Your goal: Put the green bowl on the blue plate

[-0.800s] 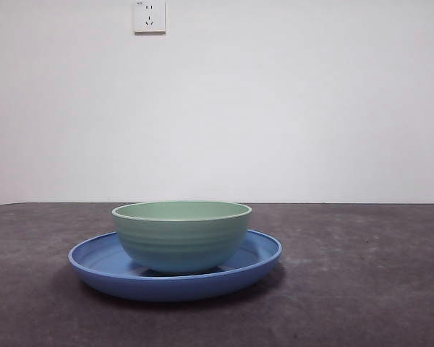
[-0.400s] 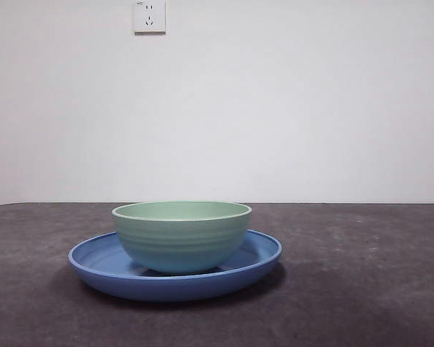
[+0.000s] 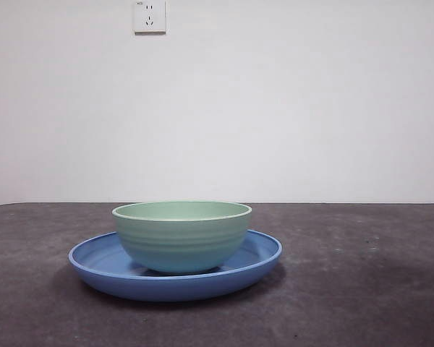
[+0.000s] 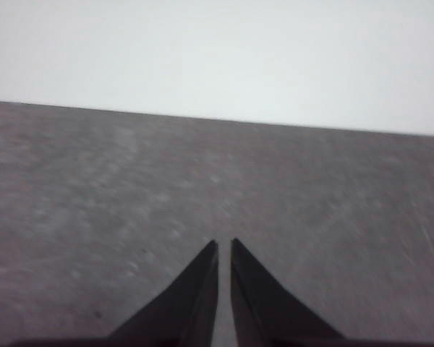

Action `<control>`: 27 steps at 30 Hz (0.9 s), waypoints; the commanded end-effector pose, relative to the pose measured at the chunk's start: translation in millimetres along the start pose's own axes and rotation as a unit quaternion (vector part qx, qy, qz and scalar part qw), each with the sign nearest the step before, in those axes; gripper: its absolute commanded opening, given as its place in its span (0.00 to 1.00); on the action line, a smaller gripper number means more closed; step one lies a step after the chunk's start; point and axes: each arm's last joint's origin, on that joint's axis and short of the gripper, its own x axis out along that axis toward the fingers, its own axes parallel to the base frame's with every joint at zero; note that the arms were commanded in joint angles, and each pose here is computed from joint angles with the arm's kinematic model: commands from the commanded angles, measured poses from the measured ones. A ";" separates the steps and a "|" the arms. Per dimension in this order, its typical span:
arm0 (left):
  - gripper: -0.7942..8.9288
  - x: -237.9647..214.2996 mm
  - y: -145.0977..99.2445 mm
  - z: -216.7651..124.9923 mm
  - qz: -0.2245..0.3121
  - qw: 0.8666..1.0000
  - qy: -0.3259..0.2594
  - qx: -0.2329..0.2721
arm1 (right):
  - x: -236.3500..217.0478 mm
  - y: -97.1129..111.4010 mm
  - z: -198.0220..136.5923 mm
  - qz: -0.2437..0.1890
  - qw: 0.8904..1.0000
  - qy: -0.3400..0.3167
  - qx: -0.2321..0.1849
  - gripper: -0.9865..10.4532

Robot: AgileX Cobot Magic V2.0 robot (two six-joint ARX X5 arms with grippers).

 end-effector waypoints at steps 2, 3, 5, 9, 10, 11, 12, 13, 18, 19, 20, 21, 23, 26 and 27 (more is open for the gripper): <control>0.10 1.9 0.0 -7.3 -0.001 1.000 0.013 0.007 | 1.6 -1.6 -10.4 -0.027 1.000 0.003 0.009 0.11; 0.10 1.9 0.0 -7.3 -0.001 1.000 0.013 0.007 | 2.1 -1.7 -13.9 -0.029 1.000 0.006 0.011 0.11; 0.10 1.9 0.0 -7.3 -0.001 1.000 0.013 0.007 | 2.1 -1.7 -16.9 -0.030 0.999 0.020 0.014 0.11; 0.10 1.9 0.0 -7.3 -0.001 1.000 0.013 0.007 | 1.7 -2.4 -22.3 -0.056 0.997 0.048 0.014 0.11; 0.10 1.9 0.0 -7.3 -0.001 1.000 0.013 0.007 | 1.5 -2.4 -24.0 -0.060 0.996 0.057 0.014 0.11; 0.10 1.9 0.0 -7.3 -0.001 1.000 0.013 0.007 | 1.5 -2.3 -23.9 -0.061 0.996 0.057 0.011 0.11; 0.10 1.9 0.0 -7.3 -0.001 1.000 0.013 0.007 | 1.5 -2.3 -24.0 -0.063 0.996 0.057 0.008 0.11; 0.10 1.9 0.0 -7.3 -0.001 1.000 0.013 0.007 | 1.5 -2.2 -23.9 -0.063 0.996 0.057 0.005 0.11; 0.10 1.9 0.0 -7.3 -0.001 1.000 0.013 0.007 | 1.6 -1.0 -24.0 -0.056 0.997 0.057 0.004 0.11; 0.10 1.9 0.0 -7.3 -0.001 1.000 0.013 0.007 | 1.7 -0.9 -24.0 -0.056 0.997 0.057 0.003 0.11; 0.10 1.9 0.0 -7.3 -0.001 1.000 0.013 0.007 | 1.7 -0.9 -24.0 -0.056 0.997 0.057 0.003 0.11; 0.10 1.9 0.0 -7.3 -0.001 1.000 0.013 0.007 | 1.7 -0.9 -23.9 -0.056 0.997 0.057 0.003 0.11; 0.10 1.9 0.0 -7.3 -0.001 1.000 0.013 0.007 | 1.7 -0.9 -23.8 -0.056 0.997 0.056 0.003 0.11; 0.10 1.9 0.0 -7.3 -0.001 1.000 0.013 0.007 | 1.9 -0.9 -21.6 -0.056 0.997 0.045 0.002 0.11; 0.10 1.9 0.0 -7.3 -0.001 1.000 0.013 0.007 | 1.9 -0.9 -21.2 -0.056 0.998 0.043 0.002 0.11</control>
